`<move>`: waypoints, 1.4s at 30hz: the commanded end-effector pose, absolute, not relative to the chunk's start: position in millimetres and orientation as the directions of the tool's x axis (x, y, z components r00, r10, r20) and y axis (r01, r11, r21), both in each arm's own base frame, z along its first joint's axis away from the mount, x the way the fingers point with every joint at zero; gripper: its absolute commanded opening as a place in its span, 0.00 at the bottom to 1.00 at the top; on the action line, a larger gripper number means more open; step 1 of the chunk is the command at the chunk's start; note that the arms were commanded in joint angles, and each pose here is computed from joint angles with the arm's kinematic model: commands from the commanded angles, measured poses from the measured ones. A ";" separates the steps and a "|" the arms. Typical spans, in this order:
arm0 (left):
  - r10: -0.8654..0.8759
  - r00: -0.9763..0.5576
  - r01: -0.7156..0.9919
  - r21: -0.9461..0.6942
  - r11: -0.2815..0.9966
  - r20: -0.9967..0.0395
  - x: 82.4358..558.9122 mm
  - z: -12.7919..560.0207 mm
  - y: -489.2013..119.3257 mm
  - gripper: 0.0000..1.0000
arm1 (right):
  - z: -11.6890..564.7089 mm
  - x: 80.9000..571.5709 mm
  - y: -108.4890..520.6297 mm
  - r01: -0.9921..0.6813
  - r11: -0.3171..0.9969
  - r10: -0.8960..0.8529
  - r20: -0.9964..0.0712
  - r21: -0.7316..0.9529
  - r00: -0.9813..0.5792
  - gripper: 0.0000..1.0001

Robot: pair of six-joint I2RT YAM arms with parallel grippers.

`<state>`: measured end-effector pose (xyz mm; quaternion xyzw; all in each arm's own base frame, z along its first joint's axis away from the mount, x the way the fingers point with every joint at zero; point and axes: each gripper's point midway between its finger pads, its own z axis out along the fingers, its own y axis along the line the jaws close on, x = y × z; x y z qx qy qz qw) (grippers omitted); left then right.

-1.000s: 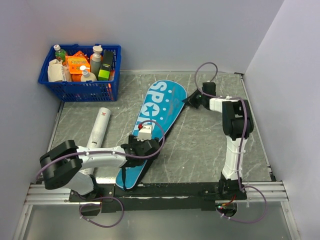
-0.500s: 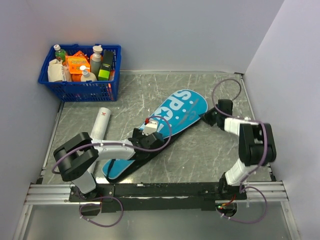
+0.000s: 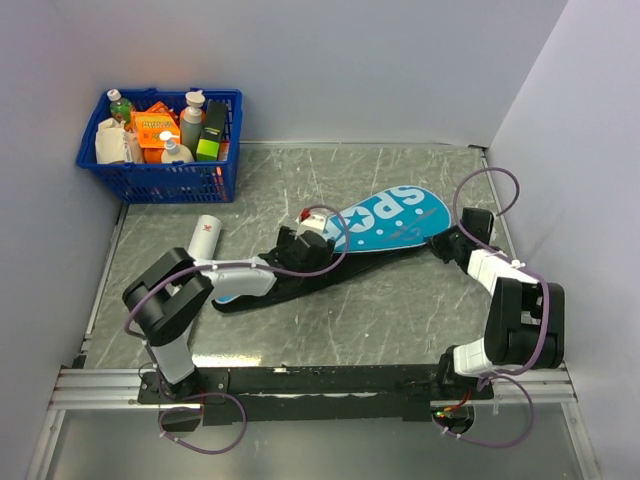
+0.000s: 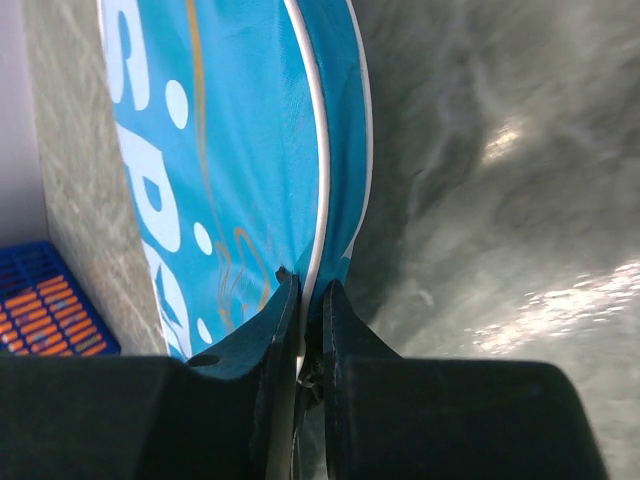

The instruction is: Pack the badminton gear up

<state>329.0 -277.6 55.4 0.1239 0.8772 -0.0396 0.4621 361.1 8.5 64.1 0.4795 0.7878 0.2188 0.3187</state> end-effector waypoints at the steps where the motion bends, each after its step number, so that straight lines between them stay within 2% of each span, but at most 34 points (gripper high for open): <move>1: 0.151 -0.472 0.316 -0.006 0.949 -0.869 352.3 82.1 -304.4 0.97 | 66.7 371.0 -13.7 0.624 0.471 0.882 -0.323 0.623 -0.343 0.00; 6: 0.125 -0.535 0.436 -0.147 0.888 -0.835 323.1 90.3 -325.1 0.96 | 58.3 373.0 -20.1 0.625 0.506 0.862 -0.336 0.594 -0.379 0.00; 7: 0.115 -0.545 0.457 -0.179 0.871 -0.831 312.7 94.9 -323.3 0.96 | 59.5 373.8 -18.7 0.615 0.519 0.854 -0.341 0.594 -0.392 0.15; 10: 0.103 -0.602 0.543 -0.311 0.780 -0.792 277.3 110.8 -334.1 0.96 | 56.8 370.7 -15.2 0.614 0.527 0.849 -0.326 0.588 -0.416 0.44; 13: 0.059 -0.621 0.573 -0.402 0.714 -0.781 254.1 136.8 -335.1 0.96 | 57.0 363.9 -14.7 0.618 0.547 0.836 -0.327 0.565 -0.440 0.53; 16: -0.002 -0.600 0.574 -0.432 0.695 -0.800 248.4 166.2 -329.2 0.96 | 71.5 356.5 -20.3 0.614 0.571 0.821 -0.370 0.545 -0.434 0.56; 19: -0.041 -0.560 0.514 -0.386 0.766 -0.827 266.3 178.2 -317.2 0.96 | 84.8 343.9 -26.7 0.618 0.596 0.802 -0.418 0.513 -0.427 0.56; 22: -0.028 -0.556 0.412 -0.304 0.859 -0.831 293.2 165.9 -304.8 0.96 | 98.8 331.6 -30.8 0.610 0.623 0.779 -0.462 0.490 -0.424 0.56; 26: -0.045 -0.559 0.343 -0.280 0.897 -0.828 319.9 143.4 -301.2 0.96 | 114.8 321.1 -35.5 0.596 0.654 0.749 -0.513 0.466 -0.420 0.56; 29: -0.055 -0.597 0.291 -0.280 0.915 -0.800 340.3 111.7 -293.9 0.96 | 126.5 319.4 -33.7 0.571 0.669 0.736 -0.532 0.476 -0.419 0.50; 32: -0.058 -0.622 0.283 -0.293 0.913 -0.781 345.6 91.5 -292.4 0.99 | 132.5 321.6 -25.8 0.530 0.685 0.726 -0.524 0.499 -0.445 0.38; 33: -0.055 -0.631 0.280 -0.294 0.914 -0.774 345.2 85.1 -291.1 0.99 | 132.4 322.4 -23.4 0.522 0.688 0.725 -0.519 0.504 -0.453 0.28; 35: -0.040 -0.659 0.277 -0.292 0.916 -0.751 341.7 66.0 -289.2 0.96 | 128.8 323.9 -18.0 0.504 0.692 0.722 -0.503 0.517 -0.475 0.17; 36: -0.034 -0.669 0.278 -0.292 0.915 -0.742 339.2 59.4 -289.4 0.95 | 125.2 323.7 -16.1 0.505 0.692 0.722 -0.492 0.517 -0.486 0.08; 39: -0.029 -0.709 0.274 -0.314 0.909 -0.704 328.3 34.3 -289.0 0.88 | 115.3 326.2 -12.2 0.499 0.697 0.717 -0.476 0.515 -0.509 0.00; 41: -0.024 -0.742 0.270 -0.331 0.904 -0.670 317.8 16.5 -288.3 0.79 | 107.8 329.3 -7.4 0.491 0.704 0.709 -0.465 0.513 -0.531 0.00; 42: -0.030 -0.745 0.269 -0.341 0.901 -0.667 316.0 12.8 -289.4 0.78 | 107.7 331.9 -6.6 0.489 0.705 0.707 -0.462 0.513 -0.535 0.00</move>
